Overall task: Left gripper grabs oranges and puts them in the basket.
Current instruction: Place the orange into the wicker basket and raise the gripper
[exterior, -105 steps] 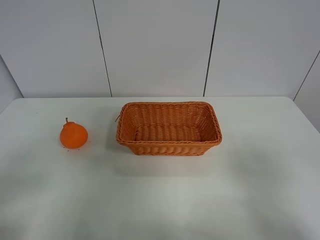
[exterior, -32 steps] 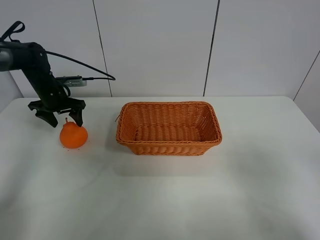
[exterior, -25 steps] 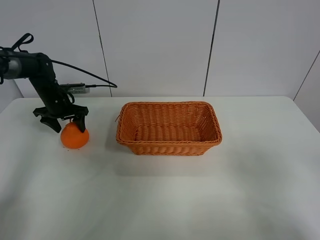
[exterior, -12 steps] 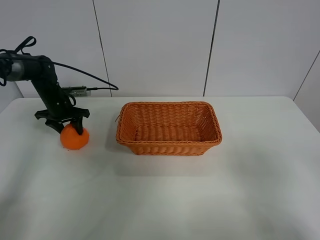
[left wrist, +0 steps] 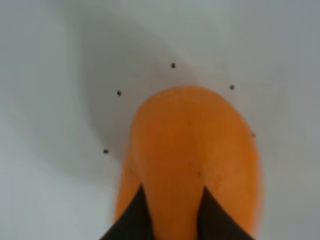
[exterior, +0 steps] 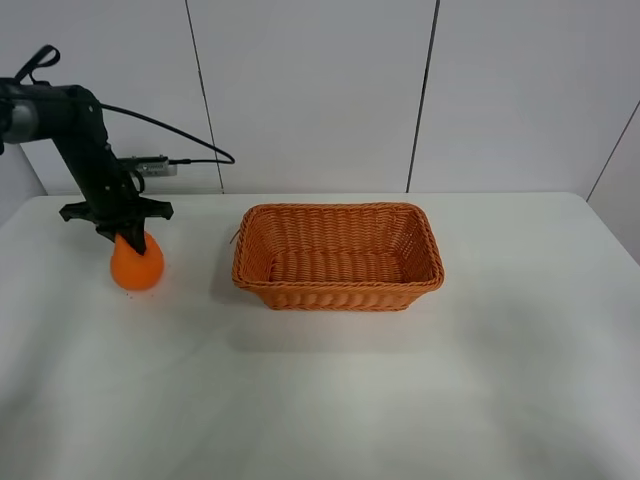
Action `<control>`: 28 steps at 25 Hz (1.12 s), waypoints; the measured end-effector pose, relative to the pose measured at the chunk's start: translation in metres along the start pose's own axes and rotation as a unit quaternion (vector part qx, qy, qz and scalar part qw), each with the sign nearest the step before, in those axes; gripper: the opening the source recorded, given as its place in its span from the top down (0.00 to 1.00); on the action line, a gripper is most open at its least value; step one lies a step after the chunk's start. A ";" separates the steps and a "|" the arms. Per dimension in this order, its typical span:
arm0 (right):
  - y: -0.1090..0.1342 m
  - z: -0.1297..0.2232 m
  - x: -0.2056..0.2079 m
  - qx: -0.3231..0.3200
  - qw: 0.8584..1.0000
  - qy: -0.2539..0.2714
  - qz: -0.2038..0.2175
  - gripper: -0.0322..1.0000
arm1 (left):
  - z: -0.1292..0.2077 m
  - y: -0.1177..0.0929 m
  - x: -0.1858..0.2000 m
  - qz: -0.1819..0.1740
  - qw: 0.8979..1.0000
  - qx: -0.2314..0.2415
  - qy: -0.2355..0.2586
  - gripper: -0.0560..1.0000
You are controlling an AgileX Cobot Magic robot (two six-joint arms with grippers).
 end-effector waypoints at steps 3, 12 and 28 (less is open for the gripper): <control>0.000 0.000 0.000 0.000 1.000 0.000 0.000 0.30 | -0.009 0.003 0.061 -0.017 0.998 0.006 -0.053 0.76; 0.000 0.000 0.000 0.000 1.000 0.000 0.000 0.30 | -0.020 -0.004 0.148 -0.035 0.986 0.011 -0.162 0.76; 0.000 0.000 0.000 0.000 1.000 0.000 0.000 0.30 | -0.025 -0.214 0.114 0.007 0.969 -0.200 -0.142 0.76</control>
Point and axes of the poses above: a point on each arm's last joint axis where the gripper is mounted, x pointing back along that axis away from the gripper, y along the wrist's bending axis when the last joint is at zero, z = x × y, the point moved 5 cm from there along -x, pointing out along that axis toward the gripper, and after that the axes turned 7 degrees about -x, right-handed, at the moved point
